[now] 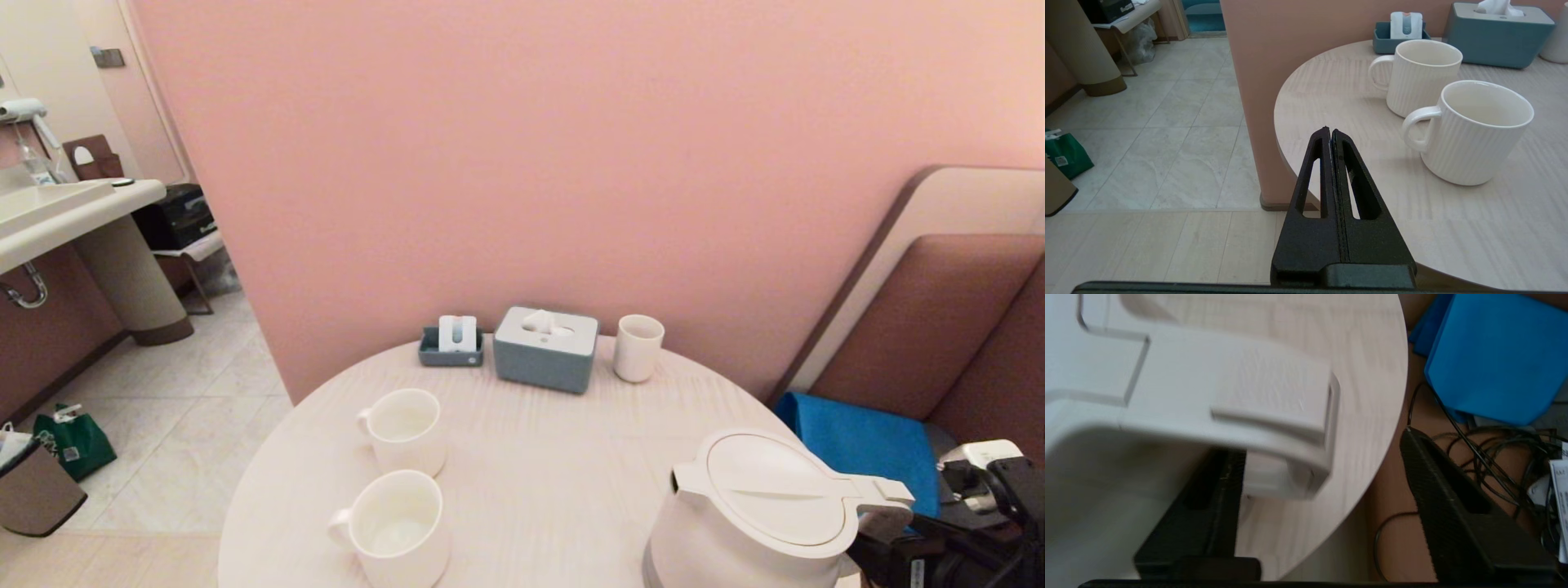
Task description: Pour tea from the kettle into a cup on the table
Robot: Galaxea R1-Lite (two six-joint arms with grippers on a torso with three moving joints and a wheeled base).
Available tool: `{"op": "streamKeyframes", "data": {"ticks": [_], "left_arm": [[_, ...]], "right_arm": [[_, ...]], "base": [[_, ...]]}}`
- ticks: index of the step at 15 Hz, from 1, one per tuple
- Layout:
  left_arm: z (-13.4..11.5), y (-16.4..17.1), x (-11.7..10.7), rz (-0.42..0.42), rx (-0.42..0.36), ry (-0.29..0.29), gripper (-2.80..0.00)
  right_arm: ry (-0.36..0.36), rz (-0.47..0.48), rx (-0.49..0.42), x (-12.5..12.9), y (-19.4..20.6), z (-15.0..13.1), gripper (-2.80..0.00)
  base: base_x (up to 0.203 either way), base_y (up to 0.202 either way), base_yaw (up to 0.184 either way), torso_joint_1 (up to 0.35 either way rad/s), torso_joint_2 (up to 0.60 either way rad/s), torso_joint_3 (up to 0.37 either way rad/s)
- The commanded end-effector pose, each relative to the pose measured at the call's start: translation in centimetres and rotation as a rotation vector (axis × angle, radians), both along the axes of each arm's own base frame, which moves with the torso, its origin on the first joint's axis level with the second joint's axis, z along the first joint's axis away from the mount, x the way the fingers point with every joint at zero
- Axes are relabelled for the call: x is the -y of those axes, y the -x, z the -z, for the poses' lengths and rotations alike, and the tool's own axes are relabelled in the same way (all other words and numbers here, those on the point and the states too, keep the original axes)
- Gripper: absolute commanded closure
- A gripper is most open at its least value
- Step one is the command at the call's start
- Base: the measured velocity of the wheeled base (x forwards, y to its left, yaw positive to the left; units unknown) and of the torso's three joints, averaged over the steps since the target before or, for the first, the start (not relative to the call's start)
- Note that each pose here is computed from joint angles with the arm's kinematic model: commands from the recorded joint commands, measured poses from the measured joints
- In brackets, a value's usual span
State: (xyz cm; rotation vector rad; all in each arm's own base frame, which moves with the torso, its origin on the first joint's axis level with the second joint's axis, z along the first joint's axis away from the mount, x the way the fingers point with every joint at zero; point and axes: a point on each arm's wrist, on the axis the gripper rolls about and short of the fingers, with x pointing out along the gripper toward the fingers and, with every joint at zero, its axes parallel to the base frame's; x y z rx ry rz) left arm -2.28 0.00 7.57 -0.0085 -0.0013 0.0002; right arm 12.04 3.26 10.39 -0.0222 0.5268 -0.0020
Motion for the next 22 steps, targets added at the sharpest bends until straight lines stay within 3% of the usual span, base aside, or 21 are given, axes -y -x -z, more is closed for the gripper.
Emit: {"op": "streamKeyframes", "data": {"ticks": [1, 14, 15, 22], "left_arm": [[0.0, 0.0, 0.0, -0.001, 0.000, 0.001, 0.00], [0.0, 0.0, 0.0, -0.001, 0.000, 0.001, 0.00], [0.0, 0.0, 0.0, -0.001, 0.000, 0.001, 0.00], [0.0, 0.0, 0.0, -0.001, 0.000, 0.000, 0.00]], "right_arm": [[-0.008, 0.000, 0.025, 0.3, 1.0, -0.4, -2.80], [-0.012, 0.034, 0.087, 3.0, 9.1, -2.1, -2.80], [-0.008, 0.048, 0.099, 3.3, 9.7, -1.9, 0.00], [0.014, 0.184, 0.141, 4.1, 11.8, -2.5, 0.00]], "base": [[0.000, 0.000, 0.000, 0.000, 0.00, 0.000], [0.000, 0.000, 0.000, 0.000, 0.00, 0.000], [0.000, 0.000, 0.000, 0.000, 0.00, 0.000], [0.000, 0.000, 0.000, 0.000, 0.00, 0.000]]}}
